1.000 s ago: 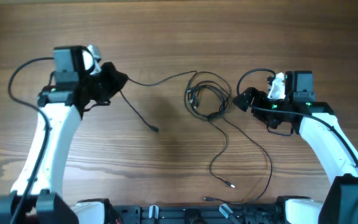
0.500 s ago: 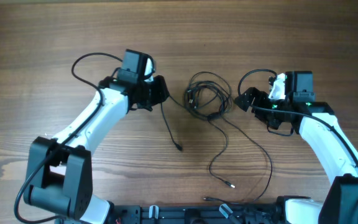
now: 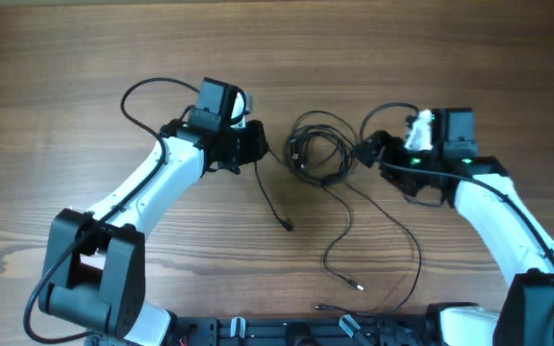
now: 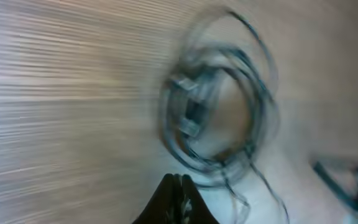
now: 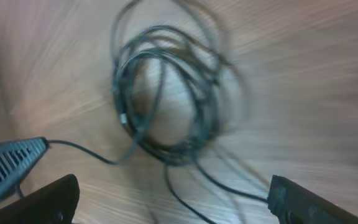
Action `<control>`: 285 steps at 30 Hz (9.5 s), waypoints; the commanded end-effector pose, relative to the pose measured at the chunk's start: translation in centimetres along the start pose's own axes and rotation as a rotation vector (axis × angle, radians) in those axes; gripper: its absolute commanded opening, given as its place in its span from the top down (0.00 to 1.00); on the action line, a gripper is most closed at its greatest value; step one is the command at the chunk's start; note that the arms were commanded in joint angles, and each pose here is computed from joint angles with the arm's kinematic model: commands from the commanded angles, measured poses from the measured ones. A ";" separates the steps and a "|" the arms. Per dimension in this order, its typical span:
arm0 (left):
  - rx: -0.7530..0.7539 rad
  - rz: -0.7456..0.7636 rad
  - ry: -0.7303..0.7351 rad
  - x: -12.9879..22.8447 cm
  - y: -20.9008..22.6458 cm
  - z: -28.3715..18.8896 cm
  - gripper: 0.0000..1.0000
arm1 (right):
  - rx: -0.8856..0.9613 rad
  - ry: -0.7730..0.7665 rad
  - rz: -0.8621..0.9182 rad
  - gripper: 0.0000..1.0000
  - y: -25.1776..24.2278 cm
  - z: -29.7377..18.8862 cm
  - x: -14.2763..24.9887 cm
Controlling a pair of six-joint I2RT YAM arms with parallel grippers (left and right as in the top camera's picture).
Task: Untangle cables
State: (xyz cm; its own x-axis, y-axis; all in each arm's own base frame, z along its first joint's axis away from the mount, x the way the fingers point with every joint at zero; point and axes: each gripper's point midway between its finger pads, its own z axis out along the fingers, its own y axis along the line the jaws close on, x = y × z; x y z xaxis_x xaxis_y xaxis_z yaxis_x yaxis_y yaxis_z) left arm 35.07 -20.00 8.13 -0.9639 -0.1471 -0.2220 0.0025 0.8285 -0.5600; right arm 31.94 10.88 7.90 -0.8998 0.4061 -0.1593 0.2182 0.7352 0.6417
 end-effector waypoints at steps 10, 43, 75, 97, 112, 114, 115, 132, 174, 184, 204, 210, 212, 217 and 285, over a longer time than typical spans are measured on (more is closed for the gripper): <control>-0.055 0.007 -0.625 -6.4 4.5 -24.5 0.96 | 0.153 -0.156 -0.057 0.00 -0.8 3.0 -3.0; 0.067 -0.498 -0.419 -9.5 0.0 -4.5 0.00 | 0.244 -0.044 -0.050 0.00 -3.1 2.8 -0.2; -0.261 -0.986 -0.473 -1.9 3.3 4.0 0.34 | 0.251 -0.052 -0.050 0.00 -3.2 2.8 -0.4; -0.391 -0.764 -0.331 -2.2 8.4 3.4 0.96 | 0.265 -0.033 -0.045 0.00 -3.5 2.7 0.1; 0.277 0.117 -0.162 -1.5 -9.3 -7.3 0.96 | 0.177 -0.150 -0.246 0.00 -0.7 3.1 -3.0; 0.433 0.215 -0.187 -1.3 -12.8 -10.0 0.96 | 0.163 -0.134 -0.237 0.00 -0.5 3.2 -2.7; 0.482 0.250 -0.201 -1.2 -14.0 -11.0 0.96 | 0.145 -0.121 -0.224 0.00 -0.3 3.3 -2.4; 0.692 0.360 -0.310 -1.1 -18.8 -17.4 0.96 | -0.154 0.170 0.192 0.44 7.8 4.9 4.8; -0.080 -0.093 -0.922 -12.3 2.9 -26.8 0.96 | 0.146 -0.054 -0.031 0.00 -3.4 1.3 -2.0; -0.441 0.102 -1.376 -22.7 11.4 -44.9 0.96 | 0.146 -0.054 -0.031 0.00 -3.4 1.3 -2.0; -0.498 -0.279 -0.918 -28.3 33.6 -26.3 0.96 | 0.146 -0.054 -0.031 0.00 -3.4 1.3 -2.0; -0.636 -0.806 -0.969 -22.1 41.0 -29.1 0.00 | 0.146 -0.054 -0.031 0.00 -3.4 1.3 -2.0; -0.578 -0.828 -0.893 -21.4 40.4 -27.4 0.00 | 0.146 -0.054 -0.031 0.00 -3.4 1.3 -2.0; -0.496 -1.127 -0.649 -16.1 38.1 -22.4 0.00 | 0.146 -0.054 -0.031 0.00 -3.4 1.3 -2.0; -0.400 0.008 -0.423 8.4 7.9 -26.6 0.00 | 0.163 -0.070 -0.037 0.00 -3.7 1.2 -2.3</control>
State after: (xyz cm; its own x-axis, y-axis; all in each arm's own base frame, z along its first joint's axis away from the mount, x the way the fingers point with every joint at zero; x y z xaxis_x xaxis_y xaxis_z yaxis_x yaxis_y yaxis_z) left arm 19.92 -0.51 22.99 -0.7782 -0.2856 -0.5594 -0.1744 0.9539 -0.2444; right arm 33.62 8.29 5.39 -0.8865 0.4022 -0.2288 0.2338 0.8160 0.5286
